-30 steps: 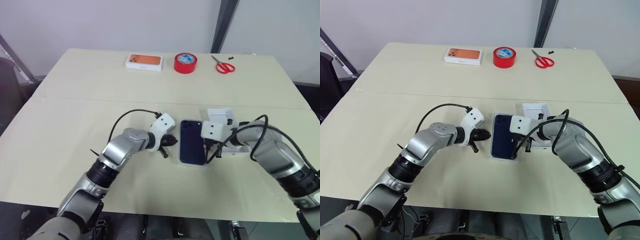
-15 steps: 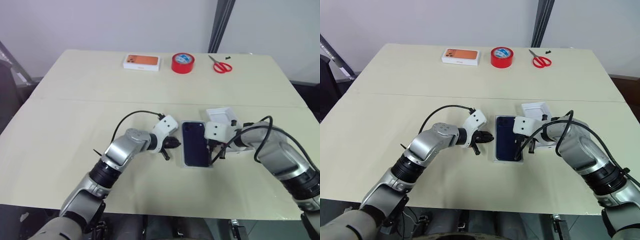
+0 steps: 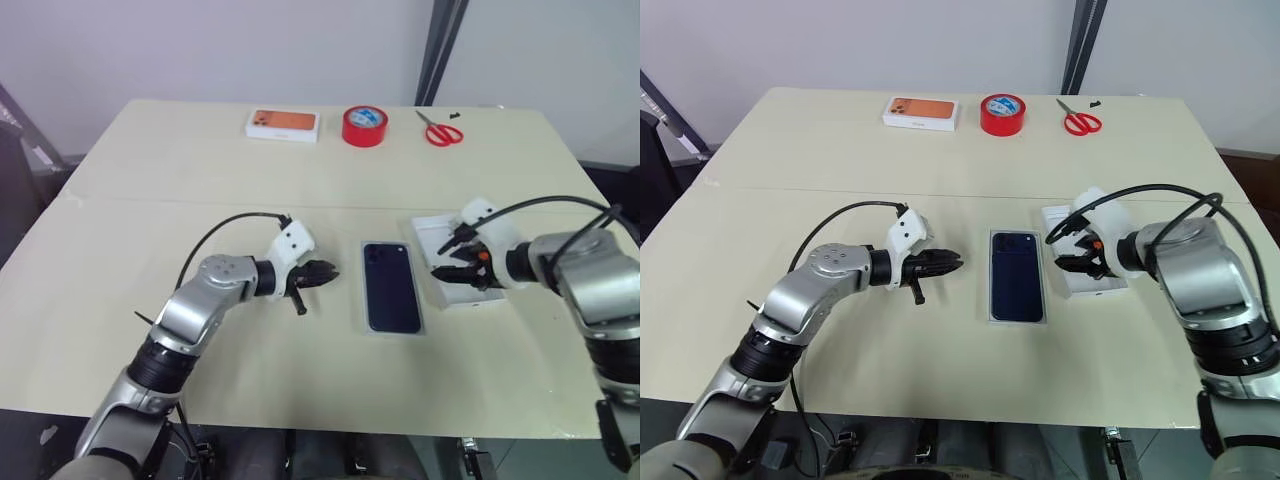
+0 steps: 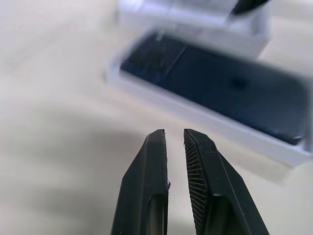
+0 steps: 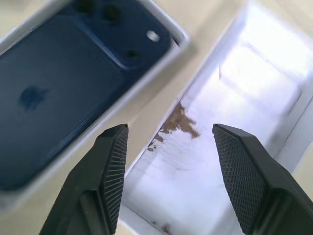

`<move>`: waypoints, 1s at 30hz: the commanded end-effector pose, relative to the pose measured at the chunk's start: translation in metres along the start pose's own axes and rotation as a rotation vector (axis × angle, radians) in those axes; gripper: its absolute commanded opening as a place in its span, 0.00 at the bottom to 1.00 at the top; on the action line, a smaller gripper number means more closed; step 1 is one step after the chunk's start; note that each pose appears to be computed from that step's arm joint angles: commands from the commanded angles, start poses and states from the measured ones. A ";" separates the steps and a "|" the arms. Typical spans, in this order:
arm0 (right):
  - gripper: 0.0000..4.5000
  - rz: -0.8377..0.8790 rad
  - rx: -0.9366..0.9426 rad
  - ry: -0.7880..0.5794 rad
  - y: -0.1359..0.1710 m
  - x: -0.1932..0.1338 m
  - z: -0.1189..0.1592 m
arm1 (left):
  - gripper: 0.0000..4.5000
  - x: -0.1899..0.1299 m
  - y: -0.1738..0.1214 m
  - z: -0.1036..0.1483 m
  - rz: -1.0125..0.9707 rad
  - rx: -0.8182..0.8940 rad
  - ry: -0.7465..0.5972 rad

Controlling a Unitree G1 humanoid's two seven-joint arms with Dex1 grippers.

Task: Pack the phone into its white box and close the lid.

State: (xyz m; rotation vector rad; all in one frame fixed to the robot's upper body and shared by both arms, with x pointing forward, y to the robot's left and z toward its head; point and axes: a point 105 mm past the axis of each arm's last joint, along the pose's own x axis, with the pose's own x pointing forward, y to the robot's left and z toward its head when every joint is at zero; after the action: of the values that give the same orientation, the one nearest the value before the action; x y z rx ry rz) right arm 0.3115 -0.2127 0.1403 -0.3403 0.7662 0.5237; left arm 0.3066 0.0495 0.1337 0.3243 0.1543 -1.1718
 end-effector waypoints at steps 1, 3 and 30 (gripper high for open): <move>0.64 -0.027 0.084 0.005 0.001 0.001 0.001 | 0.14 -0.010 -0.018 0.012 -0.100 0.152 -0.053; 0.64 -0.028 0.097 0.019 0.006 0.005 -0.001 | 0.14 -0.012 -0.023 0.011 -0.131 0.164 -0.056; 0.01 0.822 0.484 -0.547 0.089 -0.028 0.119 | 0.14 -0.081 0.066 -0.017 0.446 -0.012 -0.093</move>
State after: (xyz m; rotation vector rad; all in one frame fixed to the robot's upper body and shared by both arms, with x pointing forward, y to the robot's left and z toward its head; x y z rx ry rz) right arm 0.3193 -0.0958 0.2166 0.5106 0.4803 1.0398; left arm 0.3333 0.1454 0.1362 0.2501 0.0741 -0.7765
